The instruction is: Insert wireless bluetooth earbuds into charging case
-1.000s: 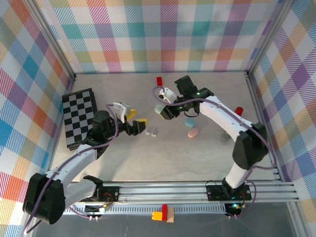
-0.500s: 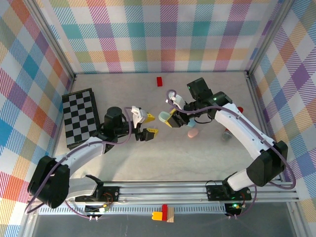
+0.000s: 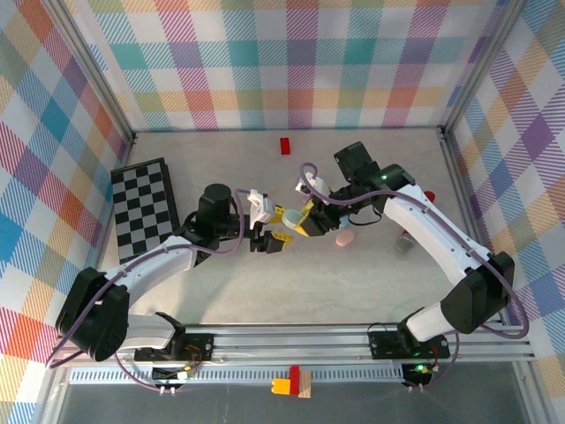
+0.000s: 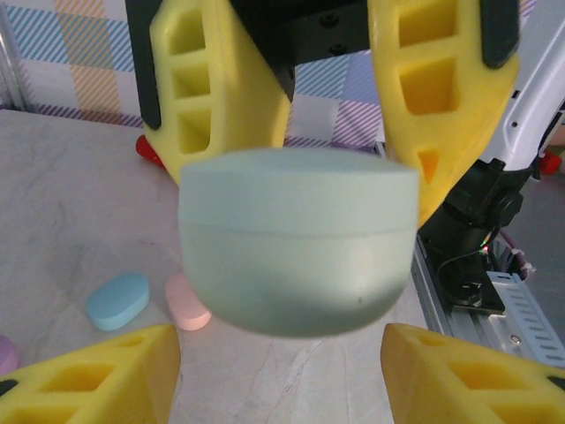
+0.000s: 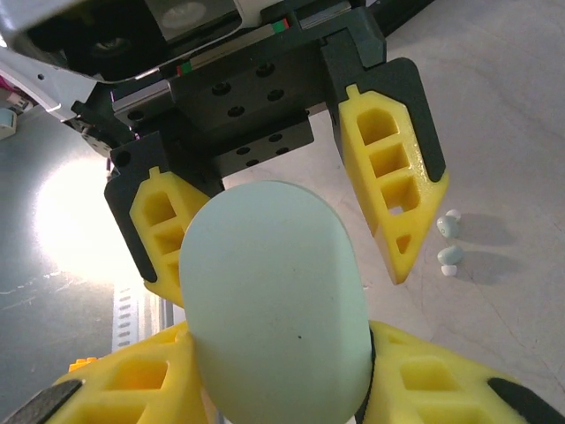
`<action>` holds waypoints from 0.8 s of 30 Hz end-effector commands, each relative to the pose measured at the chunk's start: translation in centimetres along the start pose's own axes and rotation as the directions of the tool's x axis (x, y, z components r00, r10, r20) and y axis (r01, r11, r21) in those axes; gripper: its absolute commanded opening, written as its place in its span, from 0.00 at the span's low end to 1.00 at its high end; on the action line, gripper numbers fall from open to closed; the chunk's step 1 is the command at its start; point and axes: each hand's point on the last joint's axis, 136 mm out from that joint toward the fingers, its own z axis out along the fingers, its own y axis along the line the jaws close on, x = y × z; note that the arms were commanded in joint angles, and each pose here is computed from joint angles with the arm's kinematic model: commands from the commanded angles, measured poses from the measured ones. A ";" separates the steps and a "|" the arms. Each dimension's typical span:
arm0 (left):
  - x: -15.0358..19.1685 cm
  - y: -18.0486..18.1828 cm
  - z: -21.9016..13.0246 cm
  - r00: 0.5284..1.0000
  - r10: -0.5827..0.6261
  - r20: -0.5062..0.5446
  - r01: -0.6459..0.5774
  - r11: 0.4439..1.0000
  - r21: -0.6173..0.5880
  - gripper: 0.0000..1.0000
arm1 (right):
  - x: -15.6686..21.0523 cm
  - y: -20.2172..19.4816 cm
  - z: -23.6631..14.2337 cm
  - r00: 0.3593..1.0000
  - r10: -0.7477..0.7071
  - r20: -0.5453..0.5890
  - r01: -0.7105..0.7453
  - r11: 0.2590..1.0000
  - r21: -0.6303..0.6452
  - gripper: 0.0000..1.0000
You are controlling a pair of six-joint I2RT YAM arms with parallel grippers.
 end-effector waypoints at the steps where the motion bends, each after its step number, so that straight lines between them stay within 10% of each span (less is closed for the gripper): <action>1: -1.2 -0.7 0.3 1.000 0.013 0.019 -0.014 0.998 0.055 0.60 | 0.9 0.4 0.9 0.999 -0.001 -0.033 -0.001 0.999 -0.053 0.37; 19: -1.7 -1.3 0.5 1.000 0.008 0.024 -0.010 0.996 0.092 0.32 | 1.8 -0.9 1.6 0.997 0.003 -0.074 -0.004 1.000 -0.013 0.38; 24: -1.4 -1.4 0.6 0.999 0.023 0.024 -0.025 0.995 0.100 0.27 | 1.6 -1.0 1.4 0.998 -0.012 -0.061 0.012 1.000 0.006 0.53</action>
